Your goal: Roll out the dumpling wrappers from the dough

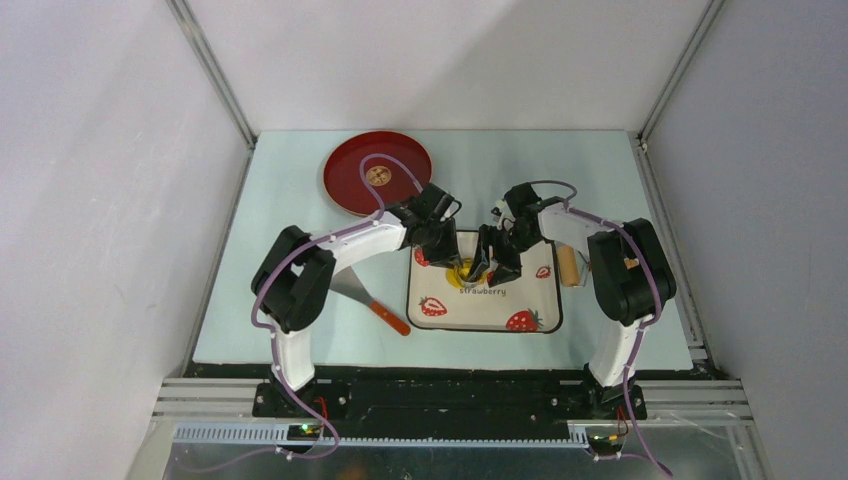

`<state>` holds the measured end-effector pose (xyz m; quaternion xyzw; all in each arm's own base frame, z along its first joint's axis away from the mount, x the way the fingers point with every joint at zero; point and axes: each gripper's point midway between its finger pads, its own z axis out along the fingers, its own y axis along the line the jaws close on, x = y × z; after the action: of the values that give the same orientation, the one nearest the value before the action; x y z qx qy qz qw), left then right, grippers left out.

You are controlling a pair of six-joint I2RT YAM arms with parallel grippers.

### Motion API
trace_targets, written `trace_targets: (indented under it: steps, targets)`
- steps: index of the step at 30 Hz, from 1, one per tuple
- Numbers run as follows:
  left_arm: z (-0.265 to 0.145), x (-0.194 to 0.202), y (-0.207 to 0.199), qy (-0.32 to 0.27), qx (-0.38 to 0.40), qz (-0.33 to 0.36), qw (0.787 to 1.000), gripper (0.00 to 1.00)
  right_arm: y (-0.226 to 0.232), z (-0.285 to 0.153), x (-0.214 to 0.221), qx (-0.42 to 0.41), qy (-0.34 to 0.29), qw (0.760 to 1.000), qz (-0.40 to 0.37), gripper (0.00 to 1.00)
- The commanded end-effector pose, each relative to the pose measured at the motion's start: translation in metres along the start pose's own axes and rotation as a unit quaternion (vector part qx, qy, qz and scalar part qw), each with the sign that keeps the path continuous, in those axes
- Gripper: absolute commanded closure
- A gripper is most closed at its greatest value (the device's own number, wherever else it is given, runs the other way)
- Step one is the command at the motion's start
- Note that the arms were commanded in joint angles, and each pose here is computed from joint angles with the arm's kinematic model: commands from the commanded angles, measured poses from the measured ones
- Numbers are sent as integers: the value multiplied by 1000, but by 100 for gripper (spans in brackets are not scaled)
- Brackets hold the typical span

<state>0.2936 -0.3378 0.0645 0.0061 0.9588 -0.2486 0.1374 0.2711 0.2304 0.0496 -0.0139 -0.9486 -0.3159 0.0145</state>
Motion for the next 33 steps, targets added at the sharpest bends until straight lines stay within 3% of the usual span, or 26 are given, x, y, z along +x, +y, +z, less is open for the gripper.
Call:
trace_targets:
  steps: [1, 14, 26, 33]
  targets:
    - [-7, -1, -13, -10, 17, 23, 1000, 75, 11, -7, -12, -19, -17, 1000, -13, 38]
    - [1, 1, -10, -8, 5, 27, 1000, 96, 10, -8, -14, -19, -18, 1000, -13, 45]
    - [4, 4, -3, -3, -5, 25, 1000, 81, 3, -10, -19, -3, -30, 1000, -10, 54]
    - [6, 5, -1, -2, -11, 27, 1000, 87, 2, -6, -22, -1, -34, 999, -10, 66]
